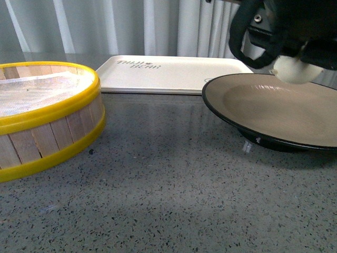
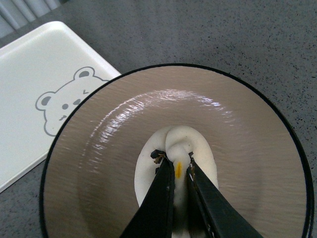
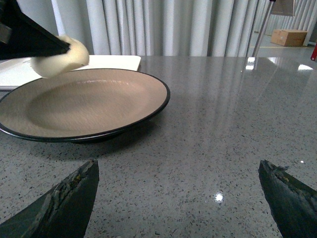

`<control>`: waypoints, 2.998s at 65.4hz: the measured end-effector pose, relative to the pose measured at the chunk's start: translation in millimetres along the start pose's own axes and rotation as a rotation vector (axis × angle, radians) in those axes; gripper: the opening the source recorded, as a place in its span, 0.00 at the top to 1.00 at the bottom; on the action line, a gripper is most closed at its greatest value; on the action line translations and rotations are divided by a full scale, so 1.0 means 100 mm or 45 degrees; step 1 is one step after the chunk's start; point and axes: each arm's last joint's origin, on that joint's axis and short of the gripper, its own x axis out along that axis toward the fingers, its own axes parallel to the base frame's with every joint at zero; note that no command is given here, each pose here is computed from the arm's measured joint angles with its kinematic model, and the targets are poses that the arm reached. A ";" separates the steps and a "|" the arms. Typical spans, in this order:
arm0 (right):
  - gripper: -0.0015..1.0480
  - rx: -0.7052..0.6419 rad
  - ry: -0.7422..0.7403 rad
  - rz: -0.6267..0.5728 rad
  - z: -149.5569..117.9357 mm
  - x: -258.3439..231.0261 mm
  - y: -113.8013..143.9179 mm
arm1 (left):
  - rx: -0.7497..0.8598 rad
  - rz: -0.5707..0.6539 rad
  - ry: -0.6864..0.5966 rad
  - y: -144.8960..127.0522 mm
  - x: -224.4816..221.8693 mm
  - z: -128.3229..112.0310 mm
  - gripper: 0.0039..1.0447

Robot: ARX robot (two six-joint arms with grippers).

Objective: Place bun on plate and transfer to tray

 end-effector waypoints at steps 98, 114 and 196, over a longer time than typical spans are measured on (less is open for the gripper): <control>0.08 0.000 0.000 0.000 0.00 0.00 0.00 | 0.052 0.043 0.176 0.05 0.57 -0.27 0.66; 0.08 0.000 0.000 0.000 0.00 0.00 0.00 | 0.055 0.039 0.195 0.06 0.56 -0.28 0.25; 0.08 0.000 0.000 0.000 0.00 0.00 0.00 | -0.246 0.481 -0.252 1.39 -1.40 -0.27 0.06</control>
